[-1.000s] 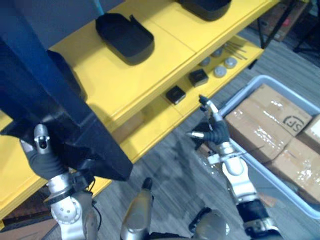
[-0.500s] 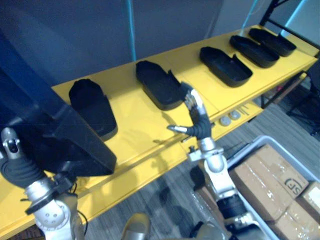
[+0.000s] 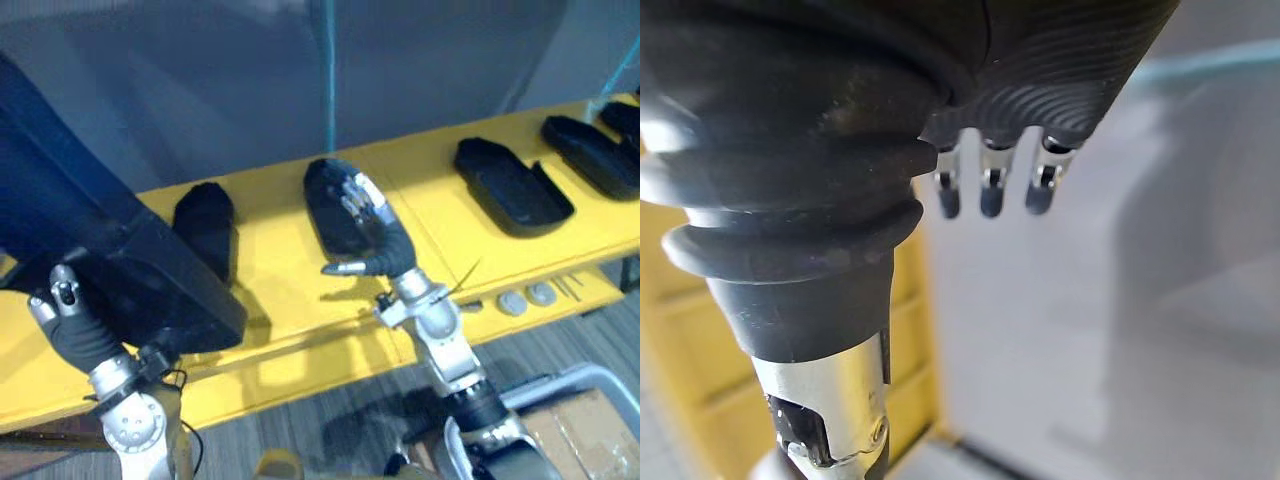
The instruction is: Walk over and take plastic housings, then place them on the shelf
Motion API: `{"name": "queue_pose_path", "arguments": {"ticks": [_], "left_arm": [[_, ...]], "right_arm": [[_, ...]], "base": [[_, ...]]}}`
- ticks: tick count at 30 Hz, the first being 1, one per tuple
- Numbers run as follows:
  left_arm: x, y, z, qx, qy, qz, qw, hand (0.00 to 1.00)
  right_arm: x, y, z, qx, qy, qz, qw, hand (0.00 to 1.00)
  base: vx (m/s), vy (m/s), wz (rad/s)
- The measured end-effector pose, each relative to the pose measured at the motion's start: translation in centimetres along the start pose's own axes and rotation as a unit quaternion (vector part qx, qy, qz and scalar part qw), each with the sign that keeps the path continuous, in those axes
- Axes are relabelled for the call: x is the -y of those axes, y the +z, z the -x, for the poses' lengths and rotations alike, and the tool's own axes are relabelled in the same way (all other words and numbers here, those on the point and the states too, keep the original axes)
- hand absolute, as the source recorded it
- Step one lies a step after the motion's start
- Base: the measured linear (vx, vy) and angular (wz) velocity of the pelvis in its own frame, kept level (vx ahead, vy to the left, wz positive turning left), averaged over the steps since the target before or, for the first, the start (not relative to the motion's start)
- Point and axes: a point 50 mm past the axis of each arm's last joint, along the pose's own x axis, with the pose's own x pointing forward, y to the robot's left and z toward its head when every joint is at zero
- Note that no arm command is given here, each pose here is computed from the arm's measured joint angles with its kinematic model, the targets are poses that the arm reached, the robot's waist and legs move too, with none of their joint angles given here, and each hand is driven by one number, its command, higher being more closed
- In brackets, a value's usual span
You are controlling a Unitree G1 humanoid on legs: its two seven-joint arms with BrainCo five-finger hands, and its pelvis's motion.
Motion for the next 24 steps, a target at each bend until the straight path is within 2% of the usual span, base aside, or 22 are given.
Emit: {"name": "queue_pose_path", "arguments": {"ticks": [2, 8, 10, 13, 15, 18, 19, 22, 24], "left_arm": [[0.3, -0.1, 0.1, -0.002, -0.002, -0.002, 1.0, 1.0], [-0.1, -0.5, 0.2, -0.025, -0.003, -0.059, 0.998, 1.0], [-0.8, -0.4, 0.4, -0.033, 0.002, -0.076, 0.997, 1.0], [-2.8, -0.2, 0.6, -0.038, 0.016, -0.136, 0.99, 1.0], [-4.0, 0.1, 0.3, -0.036, 0.017, -0.185, 0.982, 1.0], [-6.2, 0.2, -1.3, -0.023, -0.003, -0.291, 0.956, 1.0], [-6.9, -0.2, -1.7, -0.029, -0.004, -0.314, 0.949, 1.0], [-12.3, -3.1, -3.9, -0.108, 0.033, -0.438, 0.892, 1.0], [-15.1, -4.1, -4.8, -0.15, 0.072, -0.477, 0.863, 1.0]], "right_arm": [[-0.7, 0.3, -0.6, 0.016, 0.022, -0.007, 1.0, 0.0], [-6.6, 1.3, -3.4, 0.072, 0.084, -0.117, 0.987, 0.0], [-7.9, 0.8, -3.9, 0.06, 0.085, -0.125, 0.987, 0.0], [-8.3, -0.5, -3.9, 0.018, 0.056, -0.095, 0.994, 0.0], [-6.8, -1.3, -3.3, -0.009, 0.011, -0.043, 0.999, 0.0], [-1.1, -2.2, -0.4, -0.051, -0.124, 0.02, 0.991, 0.0], [0.2, -2.1, 0.3, -0.057, -0.147, 0.032, 0.987, 0.0], [5.6, -0.7, 5.2, -0.101, -0.238, 0.095, 0.961, 0.0], [7.4, 0.3, 7.8, -0.129, -0.26, 0.121, 0.949, 0.0]], "base": [[0.0, 0.029, 0.62], [-0.04, 0.036, 0.53], [-0.02, 0.021, 0.3], [0.01, 0.026, 0.11], [0.01, 0.016, -0.06], [0.03, 0.03, -0.33], [0.03, 0.044, -0.48], [0.01, 0.037, -0.52], [-0.01, 0.02, -0.55]]}}
